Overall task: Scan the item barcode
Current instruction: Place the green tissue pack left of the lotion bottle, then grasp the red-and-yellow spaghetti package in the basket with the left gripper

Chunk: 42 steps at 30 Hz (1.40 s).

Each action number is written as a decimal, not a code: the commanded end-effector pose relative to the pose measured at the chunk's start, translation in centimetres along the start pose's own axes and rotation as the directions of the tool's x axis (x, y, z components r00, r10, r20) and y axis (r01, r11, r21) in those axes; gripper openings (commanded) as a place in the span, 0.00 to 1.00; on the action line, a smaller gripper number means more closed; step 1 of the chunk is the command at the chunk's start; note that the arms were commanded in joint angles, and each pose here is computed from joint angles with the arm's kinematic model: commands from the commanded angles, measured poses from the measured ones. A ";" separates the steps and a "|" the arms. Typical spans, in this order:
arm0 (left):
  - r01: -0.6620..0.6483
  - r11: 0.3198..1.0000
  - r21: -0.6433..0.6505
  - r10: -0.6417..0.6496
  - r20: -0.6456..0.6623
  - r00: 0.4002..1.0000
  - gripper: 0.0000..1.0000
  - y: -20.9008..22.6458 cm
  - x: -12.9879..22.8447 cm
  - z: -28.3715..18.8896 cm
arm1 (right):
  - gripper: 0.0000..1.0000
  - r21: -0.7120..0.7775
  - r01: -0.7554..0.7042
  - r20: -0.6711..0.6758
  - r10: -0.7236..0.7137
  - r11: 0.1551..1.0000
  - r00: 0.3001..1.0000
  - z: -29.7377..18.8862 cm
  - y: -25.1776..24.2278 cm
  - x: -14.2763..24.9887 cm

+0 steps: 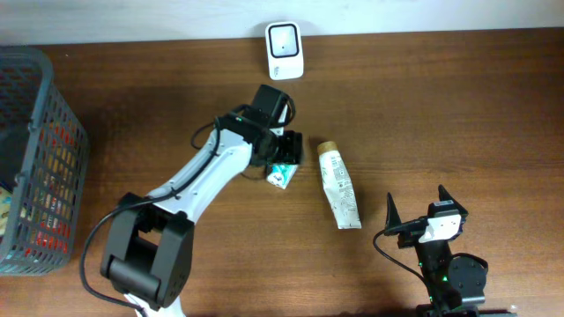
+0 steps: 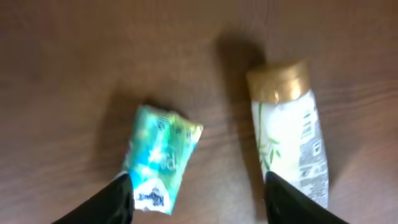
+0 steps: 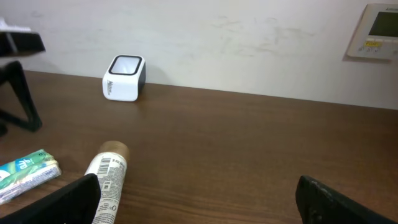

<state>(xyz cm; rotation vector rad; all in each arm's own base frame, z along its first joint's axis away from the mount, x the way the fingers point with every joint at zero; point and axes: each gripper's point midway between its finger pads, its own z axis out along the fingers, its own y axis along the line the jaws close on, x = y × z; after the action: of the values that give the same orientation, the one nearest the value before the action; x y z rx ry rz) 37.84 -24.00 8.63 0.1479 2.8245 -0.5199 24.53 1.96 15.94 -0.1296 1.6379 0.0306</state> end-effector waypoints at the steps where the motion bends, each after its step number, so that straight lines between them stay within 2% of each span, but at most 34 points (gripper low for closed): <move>1: -0.099 0.991 -0.088 0.115 0.193 0.974 0.56 1.4 -6.2 -7.2 | 0.99 0.011 0.002 -0.004 -0.002 1.000 1.000 0.0 -0.2 0.3; 2: -0.087 0.988 -0.131 0.118 0.252 0.961 0.57 2.5 -7.9 -10.0 | 0.99 0.011 0.002 -0.004 -0.002 1.000 1.000 0.0 -0.2 0.3; 3: 0.047 0.983 -0.180 0.042 0.459 0.887 0.67 7.3 -12.7 -21.5 | 0.99 0.011 0.002 -0.004 -0.002 1.000 1.000 0.0 -0.2 0.3; 4: 0.134 0.972 -0.194 -0.004 0.554 0.832 0.73 10.6 -13.8 -27.0 | 0.99 0.011 0.002 -0.004 -0.002 1.000 1.000 0.0 -0.2 0.3; 5: 0.271 0.937 -0.221 -0.060 0.661 0.748 0.75 15.9 -13.8 -33.2 | 0.99 0.011 0.002 -0.004 -0.002 1.000 1.000 0.0 -0.2 0.3; 6: 0.360 0.902 -0.237 -0.093 0.709 0.699 0.76 19.4 -12.9 -36.3 | 0.99 0.011 0.002 -0.004 -0.002 1.000 1.000 0.0 -0.2 0.3; 8: 0.481 0.843 -0.241 -0.149 0.755 0.639 0.77 23.9 -11.2 -39.3 | 0.99 0.011 0.002 -0.004 -0.002 1.000 1.000 0.0 -0.2 0.3; 9: 0.608 0.760 -0.228 -0.225 0.786 0.576 0.78 28.2 -9.0 -41.1 | 0.99 0.011 0.002 -0.004 -0.002 1.000 1.000 0.0 -0.2 0.3; 12: 0.772 0.593 -0.230 -0.296 0.829 0.474 0.78 35.2 -4.2 -44.4 | 0.99 0.010 0.002 -0.004 -0.002 1.000 1.000 0.0 -0.2 0.3; 15: 0.849 0.468 -0.246 -0.315 0.851 0.420 0.81 39.2 -0.8 -46.1 | 0.99 0.011 0.002 -0.004 -0.002 1.000 1.000 0.0 -0.2 0.3; 17: 0.874 0.405 -0.268 -0.385 0.817 0.429 0.81 41.7 1.5 -44.8 | 0.99 0.011 0.002 -0.004 -0.002 1.000 1.000 0.0 -0.2 0.3; 21: 0.894 0.286 -0.346 -0.545 0.709 0.449 0.70 45.6 4.7 -39.6 | 0.99 0.011 0.002 -0.004 -0.002 1.000 1.000 0.0 -0.2 0.3; 22: 0.891 0.281 -0.358 -0.582 0.674 0.455 0.70 46.1 4.9 -37.9 | 0.99 0.010 0.002 -0.004 -0.002 1.000 1.000 0.0 -0.2 0.3; 24: 0.873 0.294 -0.390 -0.623 0.614 0.485 0.72 46.5 5.0 -34.8 | 0.99 0.011 0.002 -0.004 -0.002 1.000 1.000 0.0 -0.2 0.3; 27: 0.803 0.372 -0.465 -0.649 0.488 0.584 0.75 47.9 5.3 -29.8 | 0.99 0.011 0.002 -0.004 -0.002 1.000 1.000 0.0 -0.2 0.3; 29: 0.738 0.494 -0.459 -0.651 0.368 0.664 0.75 48.6 5.0 -26.0 | 0.99 0.011 0.002 -0.004 -0.002 1.000 1.000 0.0 -0.2 0.3; 30: 0.682 0.591 -0.430 -0.618 0.303 0.726 0.75 48.6 4.3 -24.0 | 0.99 0.011 0.002 -0.004 -0.002 1.000 1.000 0.0 -0.2 0.3; 33: 0.547 0.753 -0.365 -0.499 0.225 0.837 0.77 48.4 2.6 -21.0 | 0.99 0.011 0.002 -0.004 -0.002 1.000 1.000 0.0 -0.2 0.3; 35: 0.471 0.793 -0.386 -0.424 0.206 0.882 0.82 48.9 2.1 -20.7 | 0.99 0.011 0.002 -0.004 -0.002 1.000 1.000 0.0 -0.2 0.3; 37: 0.386 0.827 -0.409 -0.342 0.180 0.922 0.93 49.5 1.8 -20.4 | 0.99 0.011 0.002 -0.004 -0.002 1.000 1.000 0.0 -0.2 0.3; 39: 0.364 0.836 -0.411 -0.325 0.165 0.931 0.98 49.9 1.9 -19.7 | 0.99 0.011 0.002 -0.004 -0.002 1.000 1.000 0.0 -0.2 0.3; 42: 0.328 0.858 -0.396 -0.315 0.098 0.944 0.99 50.9 2.8 -16.9 | 0.99 0.010 0.002 -0.004 -0.002 1.000 1.000 0.0 -0.2 0.3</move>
<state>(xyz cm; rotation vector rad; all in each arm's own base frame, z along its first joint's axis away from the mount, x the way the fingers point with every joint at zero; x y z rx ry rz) 38.50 30.00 9.41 -0.5225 2.7913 0.0770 24.53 1.96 15.94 -0.1293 1.6379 0.0309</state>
